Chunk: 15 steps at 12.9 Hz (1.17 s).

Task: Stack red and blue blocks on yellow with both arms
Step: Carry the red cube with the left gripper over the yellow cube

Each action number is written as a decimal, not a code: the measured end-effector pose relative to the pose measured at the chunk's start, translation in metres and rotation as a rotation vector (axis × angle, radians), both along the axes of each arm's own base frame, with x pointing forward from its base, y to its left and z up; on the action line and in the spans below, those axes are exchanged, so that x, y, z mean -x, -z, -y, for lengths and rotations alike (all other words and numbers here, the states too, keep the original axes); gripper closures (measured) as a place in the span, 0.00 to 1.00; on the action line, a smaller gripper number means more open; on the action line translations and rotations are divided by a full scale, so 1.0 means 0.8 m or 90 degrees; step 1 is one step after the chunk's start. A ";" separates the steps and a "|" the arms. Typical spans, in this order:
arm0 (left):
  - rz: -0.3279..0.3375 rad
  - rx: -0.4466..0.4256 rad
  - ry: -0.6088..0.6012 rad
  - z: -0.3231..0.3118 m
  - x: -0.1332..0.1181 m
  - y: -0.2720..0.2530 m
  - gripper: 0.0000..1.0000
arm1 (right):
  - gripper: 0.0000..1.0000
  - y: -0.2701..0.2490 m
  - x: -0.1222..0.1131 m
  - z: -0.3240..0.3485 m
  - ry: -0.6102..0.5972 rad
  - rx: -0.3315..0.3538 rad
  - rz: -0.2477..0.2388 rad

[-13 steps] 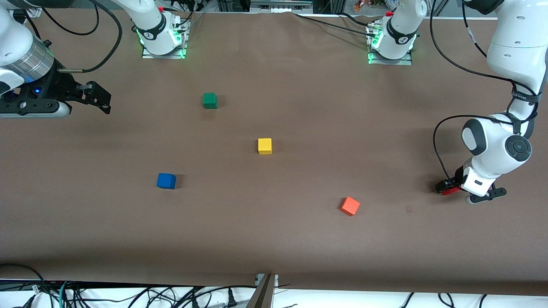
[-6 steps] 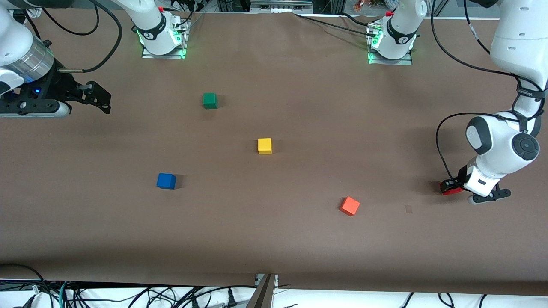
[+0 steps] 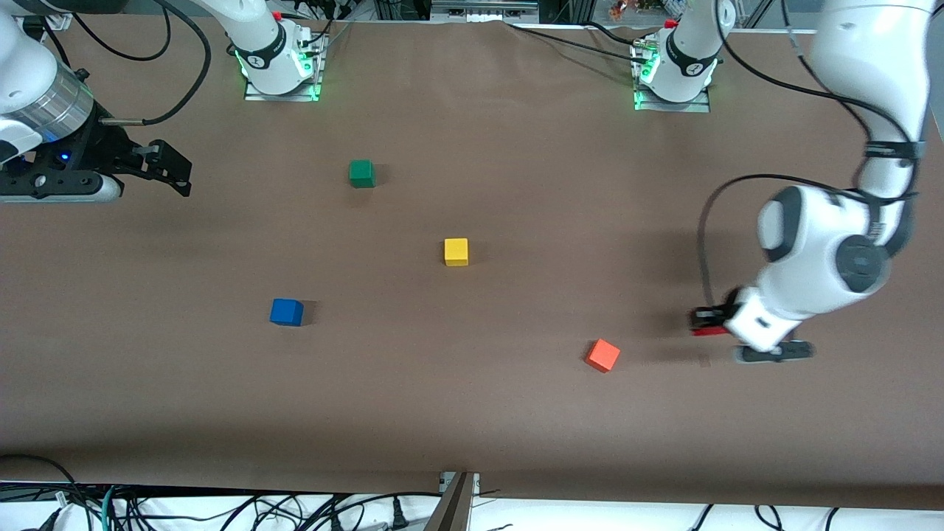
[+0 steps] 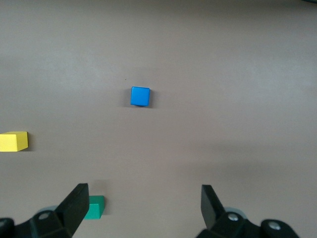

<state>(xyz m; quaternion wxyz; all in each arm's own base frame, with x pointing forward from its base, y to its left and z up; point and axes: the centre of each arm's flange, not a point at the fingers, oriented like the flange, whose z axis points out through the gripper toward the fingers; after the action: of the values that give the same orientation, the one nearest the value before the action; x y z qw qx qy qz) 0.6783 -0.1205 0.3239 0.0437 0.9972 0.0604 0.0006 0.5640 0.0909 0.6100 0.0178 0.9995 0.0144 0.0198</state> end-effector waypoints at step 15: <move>-0.007 -0.029 0.029 0.497 0.190 0.068 0.44 | 0.00 0.000 0.000 -0.003 -0.003 0.000 0.000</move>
<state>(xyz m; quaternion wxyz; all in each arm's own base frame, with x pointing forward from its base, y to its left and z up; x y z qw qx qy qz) 0.5261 -0.5184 0.2692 0.0204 0.9991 0.0376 -0.0042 0.5636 0.0933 0.6100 0.0177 0.9995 0.0168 0.0198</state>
